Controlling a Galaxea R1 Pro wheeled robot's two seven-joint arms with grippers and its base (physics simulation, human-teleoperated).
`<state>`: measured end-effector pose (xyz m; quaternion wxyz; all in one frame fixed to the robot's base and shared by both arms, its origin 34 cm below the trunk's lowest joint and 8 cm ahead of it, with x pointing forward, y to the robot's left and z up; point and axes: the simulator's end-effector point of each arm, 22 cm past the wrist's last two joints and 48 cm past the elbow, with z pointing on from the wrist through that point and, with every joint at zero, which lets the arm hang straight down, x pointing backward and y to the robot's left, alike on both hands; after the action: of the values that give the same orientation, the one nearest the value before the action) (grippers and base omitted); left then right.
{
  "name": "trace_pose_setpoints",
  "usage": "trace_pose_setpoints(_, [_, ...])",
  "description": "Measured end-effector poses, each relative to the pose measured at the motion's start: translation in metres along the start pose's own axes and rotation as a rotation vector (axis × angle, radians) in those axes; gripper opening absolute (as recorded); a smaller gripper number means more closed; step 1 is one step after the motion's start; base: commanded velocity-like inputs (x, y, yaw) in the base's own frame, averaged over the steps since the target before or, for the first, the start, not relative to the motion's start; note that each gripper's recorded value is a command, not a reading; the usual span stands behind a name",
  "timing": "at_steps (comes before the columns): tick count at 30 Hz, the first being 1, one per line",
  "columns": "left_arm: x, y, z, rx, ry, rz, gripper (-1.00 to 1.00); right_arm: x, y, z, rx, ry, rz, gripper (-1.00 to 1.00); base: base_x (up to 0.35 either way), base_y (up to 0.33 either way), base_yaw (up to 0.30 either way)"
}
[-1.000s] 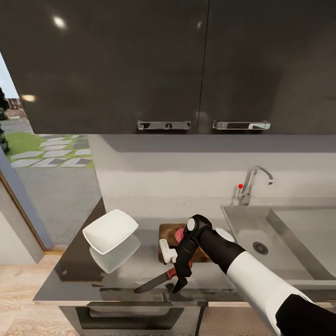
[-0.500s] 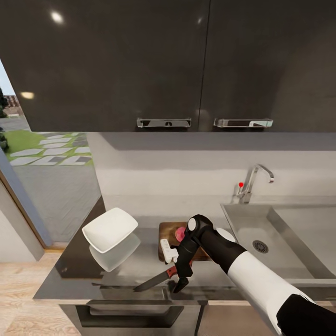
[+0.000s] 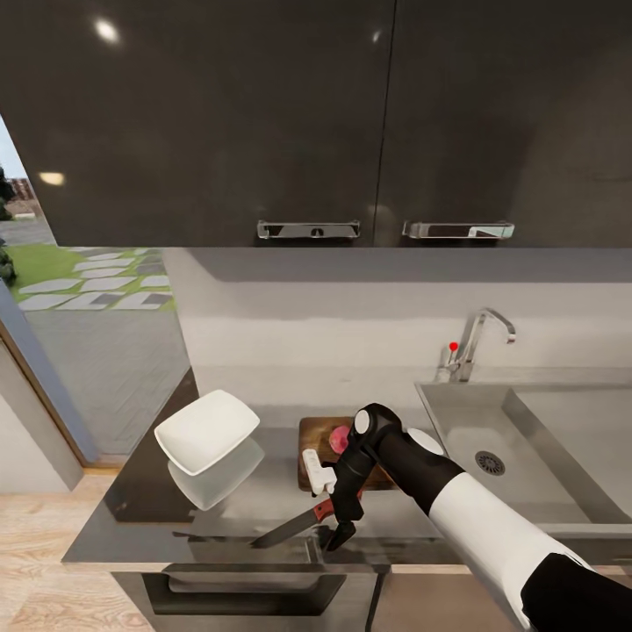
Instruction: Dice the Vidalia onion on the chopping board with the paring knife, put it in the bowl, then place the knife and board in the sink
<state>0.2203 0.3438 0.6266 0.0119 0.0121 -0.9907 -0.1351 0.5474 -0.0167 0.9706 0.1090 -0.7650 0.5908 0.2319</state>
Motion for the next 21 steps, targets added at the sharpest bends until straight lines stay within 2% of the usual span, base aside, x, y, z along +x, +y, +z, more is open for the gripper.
trace_pose_setpoints(21, [0.0,-0.002,0.0,0.002,-0.001,0.001,1.0,0.025,-0.001,-0.006,0.01,0.027,0.032,1.0,0.0,0.0,0.0])
